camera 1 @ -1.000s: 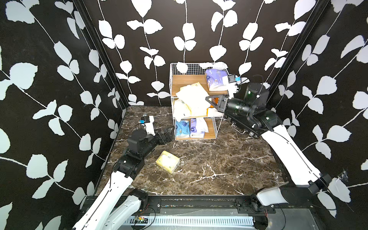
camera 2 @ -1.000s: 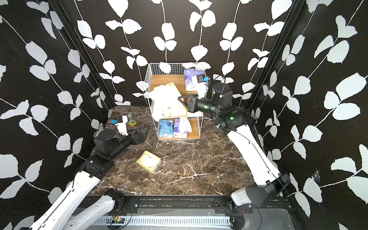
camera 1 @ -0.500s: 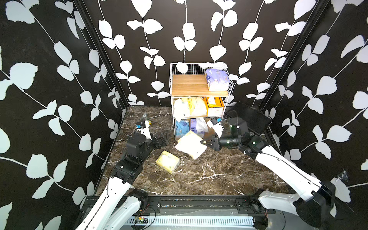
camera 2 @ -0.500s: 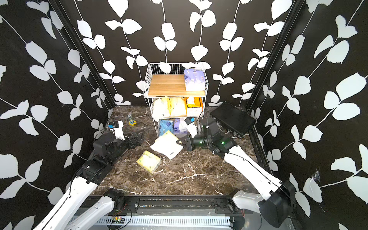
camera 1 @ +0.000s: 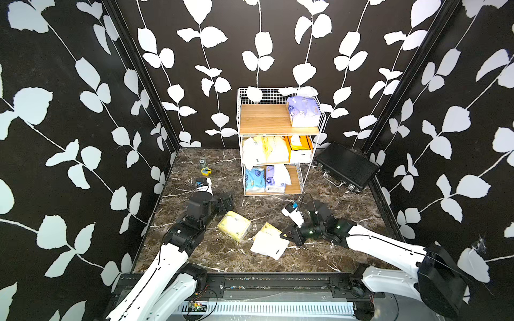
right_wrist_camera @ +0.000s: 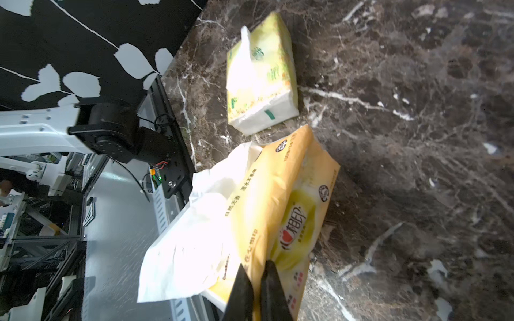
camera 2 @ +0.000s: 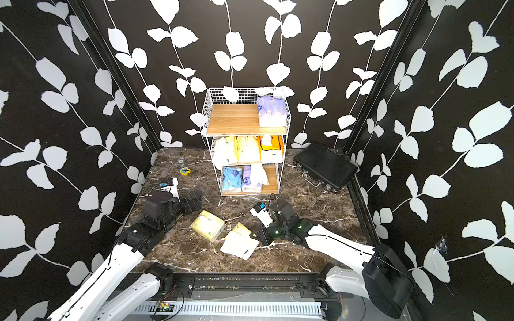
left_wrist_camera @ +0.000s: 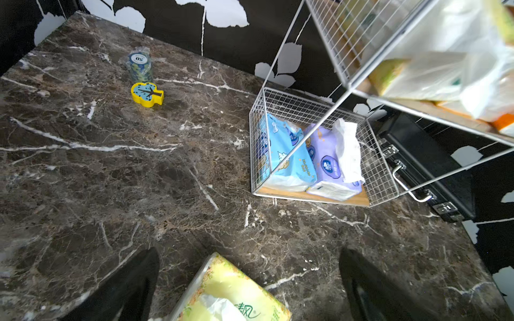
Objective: Remove the tissue boxes from the shelf
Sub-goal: Place the box of tissues at the center of the board.
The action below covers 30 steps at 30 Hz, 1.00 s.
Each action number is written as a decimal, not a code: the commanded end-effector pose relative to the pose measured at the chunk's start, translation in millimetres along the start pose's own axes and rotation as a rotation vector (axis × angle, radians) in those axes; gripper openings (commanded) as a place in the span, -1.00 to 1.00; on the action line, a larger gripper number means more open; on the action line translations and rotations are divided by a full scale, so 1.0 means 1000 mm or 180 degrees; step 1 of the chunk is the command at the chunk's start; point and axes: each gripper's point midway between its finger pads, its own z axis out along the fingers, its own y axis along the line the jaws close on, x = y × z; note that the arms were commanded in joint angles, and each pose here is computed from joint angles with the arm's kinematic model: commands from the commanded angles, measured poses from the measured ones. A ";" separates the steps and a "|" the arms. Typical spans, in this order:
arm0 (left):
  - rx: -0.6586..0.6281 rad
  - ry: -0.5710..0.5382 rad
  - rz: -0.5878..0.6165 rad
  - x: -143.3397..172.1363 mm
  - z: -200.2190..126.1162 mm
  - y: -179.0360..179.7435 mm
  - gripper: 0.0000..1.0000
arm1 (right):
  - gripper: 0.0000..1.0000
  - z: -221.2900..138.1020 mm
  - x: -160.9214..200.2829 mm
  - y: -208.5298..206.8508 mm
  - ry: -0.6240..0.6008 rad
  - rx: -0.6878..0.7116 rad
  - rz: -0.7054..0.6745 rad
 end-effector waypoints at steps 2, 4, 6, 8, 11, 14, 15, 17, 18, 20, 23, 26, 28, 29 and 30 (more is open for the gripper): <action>-0.0133 -0.0009 -0.0011 0.010 0.007 0.014 0.98 | -1.00 0.021 -0.008 0.003 -0.0243 -0.0133 -0.0115; -0.0194 0.0052 -0.0042 0.015 0.012 0.022 0.98 | -1.00 0.033 -0.005 0.003 -0.0175 -0.0168 -0.0129; -0.0242 0.0128 -0.0118 0.019 0.018 0.029 0.98 | -1.00 0.045 -0.004 0.003 -0.0099 -0.0201 -0.0133; -0.0259 0.0184 -0.0182 0.024 0.021 0.035 0.98 | -1.00 0.054 -0.005 -0.003 -0.0045 -0.0162 -0.0114; -0.0319 0.0190 -0.0223 0.027 0.022 0.045 0.98 | -1.00 0.064 -0.007 -0.020 -0.0008 0.0063 -0.0120; -0.0333 0.0205 -0.0228 0.031 0.022 0.050 0.98 | -1.00 0.072 -0.018 -0.029 -0.0007 0.0190 -0.0135; -0.0327 0.0233 -0.0226 0.033 0.024 0.051 0.98 | -1.00 0.075 -0.024 -0.028 -0.0018 0.0168 -0.0143; -0.0341 0.0287 -0.0223 0.038 0.026 0.053 0.98 | -1.00 0.086 -0.028 -0.032 0.0037 0.0174 -0.0117; -0.0353 0.0319 -0.0222 0.041 0.028 0.054 0.98 | -1.00 0.089 -0.033 -0.035 0.0040 0.0189 -0.0119; -0.0386 0.0353 -0.0229 0.045 0.029 0.057 0.98 | -1.00 0.094 -0.041 -0.041 0.0013 0.0221 -0.0092; -0.0423 0.0368 -0.0237 0.051 0.030 0.061 0.98 | -1.00 0.096 -0.055 -0.048 -0.0053 0.0168 -0.0067; -0.0473 0.0394 -0.0243 0.058 0.030 0.068 0.98 | -1.00 0.097 -0.064 -0.053 -0.0036 0.0129 -0.0088; -0.0504 0.0409 -0.0255 0.062 0.031 0.072 0.98 | -1.00 0.095 -0.068 -0.058 -0.0008 0.0150 -0.0105; -0.0517 0.0420 -0.0253 0.064 0.031 0.073 0.98 | -1.00 0.094 -0.070 -0.060 0.0002 0.0155 -0.0115; -0.0537 0.0417 -0.0253 0.064 0.031 0.075 0.98 | -0.82 0.092 -0.071 -0.061 -0.0003 0.0156 -0.0121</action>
